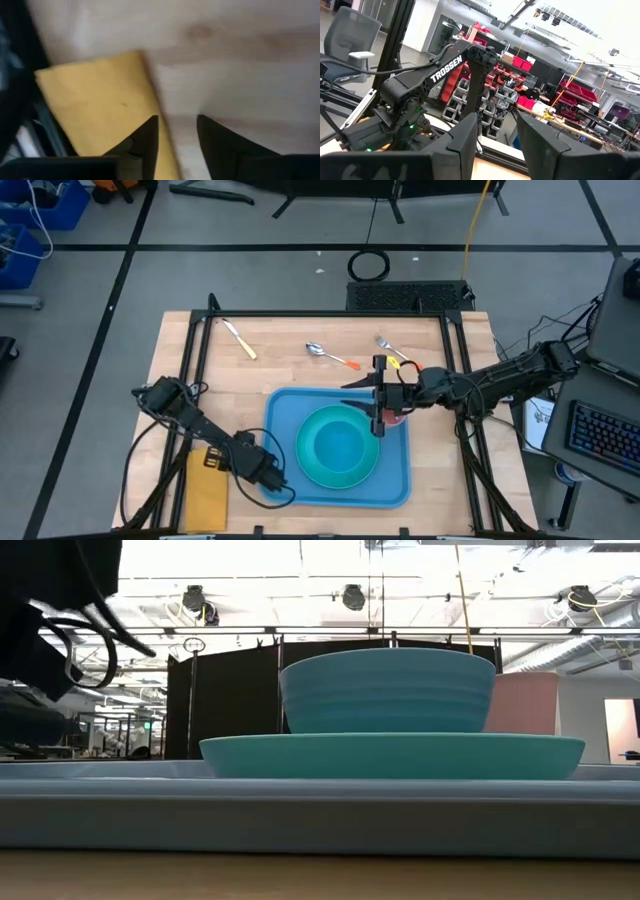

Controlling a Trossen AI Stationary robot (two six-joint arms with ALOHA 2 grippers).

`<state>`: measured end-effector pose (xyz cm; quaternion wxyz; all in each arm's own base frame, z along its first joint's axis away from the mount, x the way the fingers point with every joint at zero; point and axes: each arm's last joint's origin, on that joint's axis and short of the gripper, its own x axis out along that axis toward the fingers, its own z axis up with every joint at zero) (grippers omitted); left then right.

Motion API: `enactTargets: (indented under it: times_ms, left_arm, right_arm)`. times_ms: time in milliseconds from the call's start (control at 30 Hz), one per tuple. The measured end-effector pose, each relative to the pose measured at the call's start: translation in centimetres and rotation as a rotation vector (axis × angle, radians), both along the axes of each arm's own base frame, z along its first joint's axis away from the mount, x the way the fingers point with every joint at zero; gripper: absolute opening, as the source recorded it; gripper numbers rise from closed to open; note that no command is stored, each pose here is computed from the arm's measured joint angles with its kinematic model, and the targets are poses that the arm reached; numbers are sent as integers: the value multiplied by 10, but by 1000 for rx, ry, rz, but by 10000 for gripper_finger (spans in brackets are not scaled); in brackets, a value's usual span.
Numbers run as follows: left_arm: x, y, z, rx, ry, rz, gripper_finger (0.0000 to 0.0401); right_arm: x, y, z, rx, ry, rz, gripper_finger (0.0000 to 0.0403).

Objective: Set up tray
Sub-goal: Put the yellow napkin on the blue serving tray to the left of the green plate

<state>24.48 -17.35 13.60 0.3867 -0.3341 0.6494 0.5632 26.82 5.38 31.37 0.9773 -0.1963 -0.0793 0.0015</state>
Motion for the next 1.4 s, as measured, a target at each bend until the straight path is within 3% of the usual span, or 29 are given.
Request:
enactTargets:
  times_ms: [200, 333, 667, 933, 1033, 1400]
  left_arm:
    - [-7, 5, 7, 53, 70, 8, 196]
    - [-4, 4, 5, 39, 36, 11, 208]
    - [-11, 4, 0, 34, 72, 8, 189]
    - [-20, 3, -7, 24, 95, 15, 197]
    - [-17, 4, -8, 37, 54, 13, 193]
    - [-19, 11, -19, 13, 79, 28, 143]
  right_arm:
    - [0, 0, -2, 9, 18, 2, 130]
    - [0, 0, -2, 10, 21, 1, 130]
    - [0, 0, -2, 10, 25, 1, 130]
    - [0, 0, -2, 10, 25, 1, 130]
    - [0, 0, -2, 10, 25, 1, 130]
    - [0, 0, -3, 16, 30, 4, 130]
